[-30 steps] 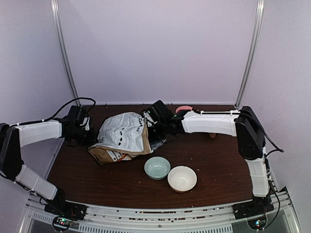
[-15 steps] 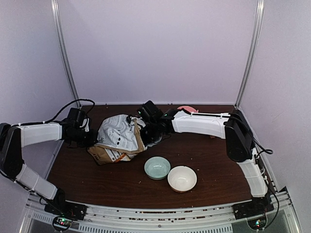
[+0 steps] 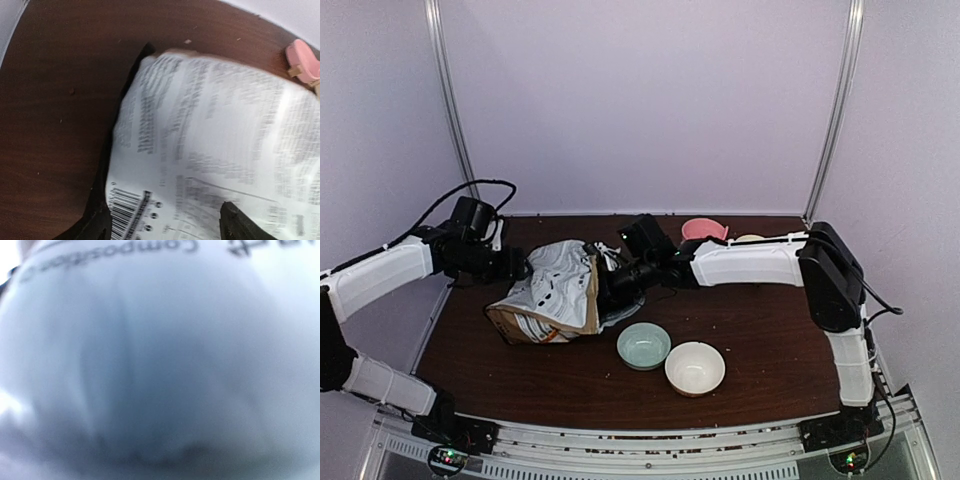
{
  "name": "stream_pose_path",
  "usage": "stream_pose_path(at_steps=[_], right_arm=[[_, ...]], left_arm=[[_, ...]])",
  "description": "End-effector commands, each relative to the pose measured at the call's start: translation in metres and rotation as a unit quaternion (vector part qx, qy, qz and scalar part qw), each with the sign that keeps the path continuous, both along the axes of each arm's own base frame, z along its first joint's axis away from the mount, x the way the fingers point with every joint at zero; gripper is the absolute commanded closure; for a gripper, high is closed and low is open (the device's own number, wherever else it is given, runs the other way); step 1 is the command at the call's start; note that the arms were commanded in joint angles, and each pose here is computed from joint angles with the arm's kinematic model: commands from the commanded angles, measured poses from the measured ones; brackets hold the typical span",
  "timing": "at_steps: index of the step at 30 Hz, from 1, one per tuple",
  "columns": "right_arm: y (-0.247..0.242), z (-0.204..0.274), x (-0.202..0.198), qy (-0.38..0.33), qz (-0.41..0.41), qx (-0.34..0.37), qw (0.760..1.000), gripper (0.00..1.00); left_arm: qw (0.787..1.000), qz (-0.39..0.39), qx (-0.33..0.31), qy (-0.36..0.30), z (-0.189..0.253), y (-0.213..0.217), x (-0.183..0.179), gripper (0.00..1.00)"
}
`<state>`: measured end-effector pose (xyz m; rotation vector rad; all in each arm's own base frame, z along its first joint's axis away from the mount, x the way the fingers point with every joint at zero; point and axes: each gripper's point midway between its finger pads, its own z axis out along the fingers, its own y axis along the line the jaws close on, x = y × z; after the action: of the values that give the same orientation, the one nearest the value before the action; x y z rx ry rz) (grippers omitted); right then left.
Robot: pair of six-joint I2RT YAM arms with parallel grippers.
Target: Serve the pet food
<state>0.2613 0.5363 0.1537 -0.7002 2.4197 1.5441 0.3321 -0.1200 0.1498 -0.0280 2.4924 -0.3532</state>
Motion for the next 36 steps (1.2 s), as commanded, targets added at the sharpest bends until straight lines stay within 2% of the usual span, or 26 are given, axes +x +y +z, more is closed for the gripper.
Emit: stream_pose_path(at_steps=[1,6,12,17,23,28,30,32,34,36], right_arm=[[0.003,0.082,-0.014,0.001,0.017,0.105,0.994,1.0],[-0.005,0.094,-0.01,0.003,-0.012,0.119,0.993,1.0],[-0.011,0.096,-0.009,-0.002,-0.023,0.119,0.993,1.0],[-0.014,0.096,-0.008,-0.01,-0.029,0.109,0.994,1.0],[-0.014,0.097,-0.005,-0.009,-0.036,0.111,0.993,1.0],[-0.013,0.105,-0.006,-0.002,-0.036,0.13,0.991,1.0],[-0.015,0.107,-0.007,0.0,-0.037,0.136,0.99,1.0],[-0.017,0.11,-0.009,0.001,-0.038,0.141,0.989,1.0],[-0.02,0.111,-0.01,0.003,-0.04,0.146,0.989,1.0],[-0.025,0.11,-0.011,0.007,-0.046,0.148,0.988,1.0]], left_arm=[[0.997,-0.055,0.004,-0.06,0.074,-0.038,-0.018,0.2],[0.985,-0.148,-0.04,-0.077,0.119,-0.113,-0.054,0.15],[0.973,-0.219,-0.049,-0.052,0.113,-0.168,-0.083,0.1],[0.974,-0.225,-0.008,-0.037,0.106,-0.174,-0.093,0.1],[0.975,-0.222,0.005,-0.032,0.097,-0.174,-0.112,0.14],[0.979,-0.19,0.077,-0.013,0.077,-0.158,-0.11,0.18],[0.979,-0.18,0.095,-0.016,0.074,-0.153,-0.106,0.22],[0.979,-0.173,0.104,-0.021,0.074,-0.15,-0.103,0.32],[0.98,-0.165,0.112,-0.029,0.075,-0.147,-0.1,0.48],[0.981,-0.154,0.113,-0.038,0.081,-0.143,-0.097,0.71]])
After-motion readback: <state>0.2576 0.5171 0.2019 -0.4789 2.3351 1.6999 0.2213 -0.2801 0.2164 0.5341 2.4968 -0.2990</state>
